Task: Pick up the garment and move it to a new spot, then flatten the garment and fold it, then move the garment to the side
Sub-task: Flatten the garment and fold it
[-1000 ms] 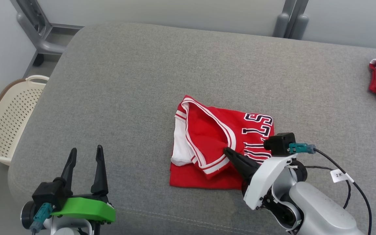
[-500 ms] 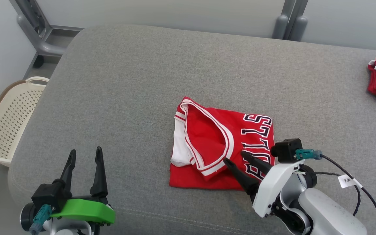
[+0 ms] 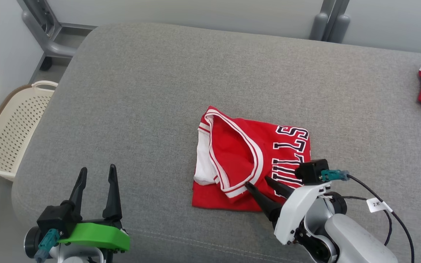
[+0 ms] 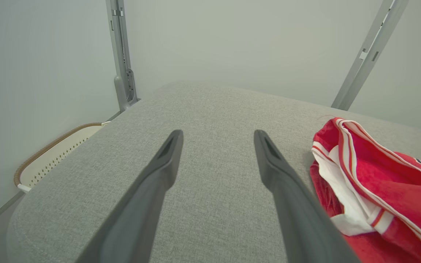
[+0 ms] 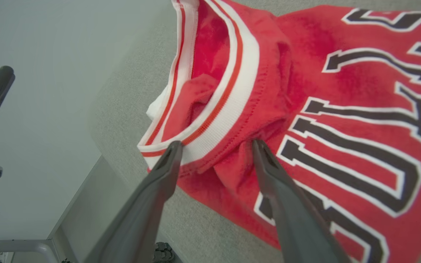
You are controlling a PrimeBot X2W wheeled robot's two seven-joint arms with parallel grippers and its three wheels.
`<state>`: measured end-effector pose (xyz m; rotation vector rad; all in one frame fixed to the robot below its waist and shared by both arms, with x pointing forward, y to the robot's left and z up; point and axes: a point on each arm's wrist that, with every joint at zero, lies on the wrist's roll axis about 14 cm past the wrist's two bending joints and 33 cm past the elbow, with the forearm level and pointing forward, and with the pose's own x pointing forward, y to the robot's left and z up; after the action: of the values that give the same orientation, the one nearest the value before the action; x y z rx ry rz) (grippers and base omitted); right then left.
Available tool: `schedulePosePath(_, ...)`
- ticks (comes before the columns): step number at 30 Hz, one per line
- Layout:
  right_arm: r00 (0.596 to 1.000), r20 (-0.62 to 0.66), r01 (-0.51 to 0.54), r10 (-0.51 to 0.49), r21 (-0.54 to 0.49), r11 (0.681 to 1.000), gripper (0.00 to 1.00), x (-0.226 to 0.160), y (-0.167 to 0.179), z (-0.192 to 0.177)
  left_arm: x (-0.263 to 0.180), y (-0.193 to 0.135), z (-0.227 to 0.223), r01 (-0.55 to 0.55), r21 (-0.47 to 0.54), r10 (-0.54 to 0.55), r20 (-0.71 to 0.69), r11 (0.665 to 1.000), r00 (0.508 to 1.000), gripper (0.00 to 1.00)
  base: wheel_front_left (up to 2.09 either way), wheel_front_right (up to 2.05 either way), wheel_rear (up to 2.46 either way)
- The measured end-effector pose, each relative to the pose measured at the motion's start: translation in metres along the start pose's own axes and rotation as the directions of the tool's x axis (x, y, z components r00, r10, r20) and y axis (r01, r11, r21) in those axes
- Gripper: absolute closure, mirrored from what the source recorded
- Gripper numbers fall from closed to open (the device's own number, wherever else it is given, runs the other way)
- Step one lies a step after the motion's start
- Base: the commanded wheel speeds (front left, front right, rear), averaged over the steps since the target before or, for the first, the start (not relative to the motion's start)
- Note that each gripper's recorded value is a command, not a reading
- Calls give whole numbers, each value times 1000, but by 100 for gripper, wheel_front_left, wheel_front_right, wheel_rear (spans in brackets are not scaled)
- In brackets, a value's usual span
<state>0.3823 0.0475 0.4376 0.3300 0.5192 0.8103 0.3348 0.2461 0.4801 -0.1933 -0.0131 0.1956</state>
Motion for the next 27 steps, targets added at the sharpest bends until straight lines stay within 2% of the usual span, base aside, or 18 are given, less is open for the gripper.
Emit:
schedulePosePath(2,1000,2,-8,8,3,1000,100,3,3,0,0,1,0,-3,1,3,-1,1000,1000,0,0,0,0)
schedulePosePath(15,997,17,-69,69,-28,997,100,-2,21,5,-1,0,2,1,-3,-1,8,1000,1000,0,0,0,0)
schedulePosePath(16,998,4,-63,63,-30,998,97,-4,18,2,-1,-1,2,3,-3,-3,7,1000,1000,0,0,0,0)
schedulePosePath(17,998,0,-57,57,-31,998,51,-6,15,1,-1,-1,2,5,-3,-5,7,1000,1000,0,0,0,0)
schedulePosePath(18,999,-1,-51,51,-36,998,0,-7,13,0,0,-2,2,8,-3,-7,7,1000,1000,0,0,0,0)
schedulePosePath(27,995,72,-53,62,-119,991,0,-9,14,18,0,-3,1,10,-2,-10,3,1000,1000,0,0,0,0)
